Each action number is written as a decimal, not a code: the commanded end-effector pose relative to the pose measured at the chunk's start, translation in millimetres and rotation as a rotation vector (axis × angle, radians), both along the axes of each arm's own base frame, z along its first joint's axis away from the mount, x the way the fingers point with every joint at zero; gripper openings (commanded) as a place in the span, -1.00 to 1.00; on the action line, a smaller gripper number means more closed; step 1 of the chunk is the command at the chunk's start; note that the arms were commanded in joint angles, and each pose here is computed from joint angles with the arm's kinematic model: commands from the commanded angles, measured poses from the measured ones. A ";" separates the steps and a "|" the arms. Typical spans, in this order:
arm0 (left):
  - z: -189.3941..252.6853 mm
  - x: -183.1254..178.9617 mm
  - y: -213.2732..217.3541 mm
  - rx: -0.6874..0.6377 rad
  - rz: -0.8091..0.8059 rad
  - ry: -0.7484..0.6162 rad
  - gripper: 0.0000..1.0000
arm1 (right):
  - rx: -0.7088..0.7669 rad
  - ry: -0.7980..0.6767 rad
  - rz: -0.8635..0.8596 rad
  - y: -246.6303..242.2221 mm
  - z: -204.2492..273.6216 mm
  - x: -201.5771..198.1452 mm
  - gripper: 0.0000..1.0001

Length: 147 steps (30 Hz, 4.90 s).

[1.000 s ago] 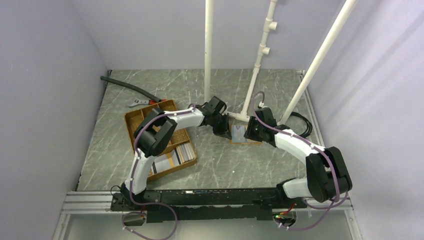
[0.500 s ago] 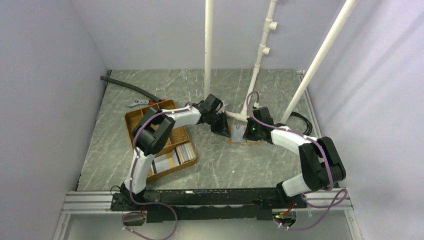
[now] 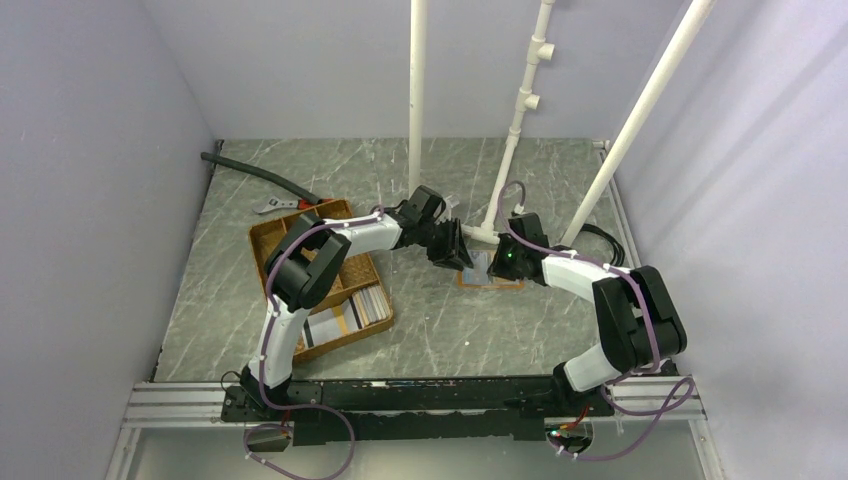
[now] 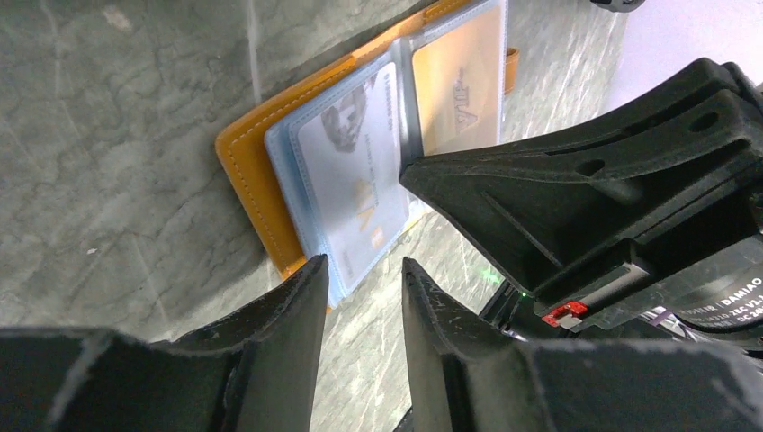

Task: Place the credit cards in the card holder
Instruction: Turn over the card slot in the card holder, then pick up the credit card from the storage box.

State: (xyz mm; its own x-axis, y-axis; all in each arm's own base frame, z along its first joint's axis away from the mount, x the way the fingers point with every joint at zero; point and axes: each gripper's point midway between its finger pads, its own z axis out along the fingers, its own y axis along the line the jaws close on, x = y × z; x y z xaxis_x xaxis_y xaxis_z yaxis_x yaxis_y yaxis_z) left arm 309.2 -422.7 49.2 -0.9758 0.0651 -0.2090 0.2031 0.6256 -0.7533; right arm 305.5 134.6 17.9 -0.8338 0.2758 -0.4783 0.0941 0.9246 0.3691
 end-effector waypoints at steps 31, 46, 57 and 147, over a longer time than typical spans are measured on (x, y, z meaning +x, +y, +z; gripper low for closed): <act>47.7 -6.0 -51.9 -0.199 -0.091 -0.121 -0.29 | -0.031 0.065 -0.115 -25.2 21.0 -9.4 -0.90; 44.3 -10.3 -87.2 -0.214 -0.160 -0.130 -0.02 | -0.111 -0.011 -0.285 -90.2 61.0 -22.0 -0.45; 82.9 -16.9 -68.5 -0.222 -0.207 -0.185 0.10 | -0.076 -0.186 -0.101 -72.4 102.6 -19.5 -0.15; 116.7 -138.5 266.0 0.303 0.492 -0.061 -1.00 | 0.237 -0.012 0.513 192.9 74.0 -67.8 -0.03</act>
State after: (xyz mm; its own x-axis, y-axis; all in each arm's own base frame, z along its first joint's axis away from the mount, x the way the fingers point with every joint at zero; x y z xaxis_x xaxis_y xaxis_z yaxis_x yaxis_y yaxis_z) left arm 178.0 -167.5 129.5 -0.8987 -0.3705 -0.2346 -0.1982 0.8204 -0.5363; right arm 210.4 359.0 71.3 -0.9518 -0.0421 -0.3038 -0.2601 0.6354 0.7270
